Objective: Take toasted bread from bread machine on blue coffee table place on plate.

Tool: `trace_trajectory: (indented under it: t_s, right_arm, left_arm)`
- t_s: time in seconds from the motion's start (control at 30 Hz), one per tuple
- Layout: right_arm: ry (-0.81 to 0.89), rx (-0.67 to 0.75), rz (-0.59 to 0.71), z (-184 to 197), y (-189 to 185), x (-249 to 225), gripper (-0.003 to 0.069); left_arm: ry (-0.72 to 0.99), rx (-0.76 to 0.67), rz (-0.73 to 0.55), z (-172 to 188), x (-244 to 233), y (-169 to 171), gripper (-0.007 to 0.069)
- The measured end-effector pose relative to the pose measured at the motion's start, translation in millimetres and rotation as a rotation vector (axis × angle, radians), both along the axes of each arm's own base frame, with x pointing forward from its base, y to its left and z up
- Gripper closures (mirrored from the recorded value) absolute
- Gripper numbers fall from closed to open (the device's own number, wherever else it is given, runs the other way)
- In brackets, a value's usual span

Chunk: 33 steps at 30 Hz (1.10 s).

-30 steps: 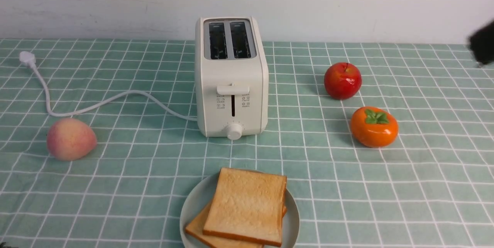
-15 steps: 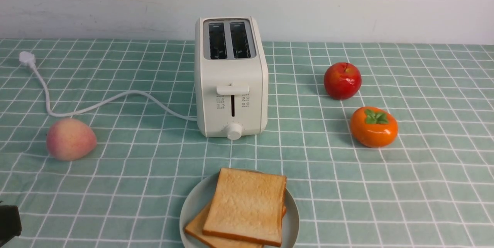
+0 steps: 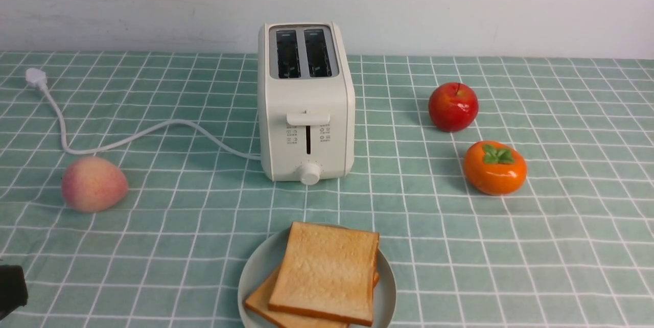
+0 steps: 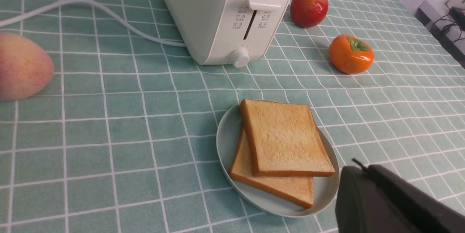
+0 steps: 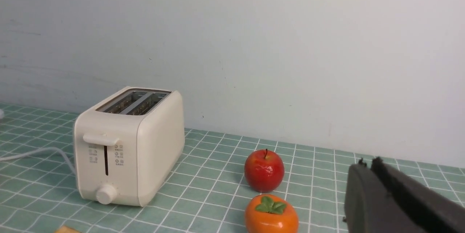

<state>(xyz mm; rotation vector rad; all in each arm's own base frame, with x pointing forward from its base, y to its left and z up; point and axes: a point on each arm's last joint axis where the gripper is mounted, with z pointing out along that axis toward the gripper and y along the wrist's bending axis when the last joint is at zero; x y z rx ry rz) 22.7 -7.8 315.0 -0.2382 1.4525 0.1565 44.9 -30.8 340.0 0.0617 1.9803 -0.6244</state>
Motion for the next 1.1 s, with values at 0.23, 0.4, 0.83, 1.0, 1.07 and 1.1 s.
trace_trajectory:
  t_s: [0.23, 0.4, 0.83, 1.0, 1.07, 1.1]
  right_arm:
    - [0.0, 0.0, 0.0, 0, 0, 0, 0.0644]
    - [0.0, 0.0, 0.0, 0, 0, 0, 0.0644]
    - [0.0, 0.0, 0.0, 0, 0, 0, 0.0629]
    - [-0.001, 0.0, 0.001, 0, 0, 0, 0.0622]
    - [0.0, 0.0, 0.0, 0, 0, 0, 0.0621]
    - [-0.001, 0.0, 0.001, 0, 0, 0, 0.0621]
  left_arm:
    - [0.0, 0.001, 0.0, 0, 0, 0, 0.0639]
    - [0.006, 0.003, 0.002, -4, 1, 0, 0.0639]
    - [-0.201, 0.021, 0.316, -104, 2, 21, 0.0638]
    - [-0.14, 0.072, 0.359, -157, 7, 24, 0.0638]
    - [-0.105, 0.083, 0.358, -166, 8, 24, 0.0638]
    - [-0.096, 0.087, 0.355, -168, 8, 24, 0.0638]
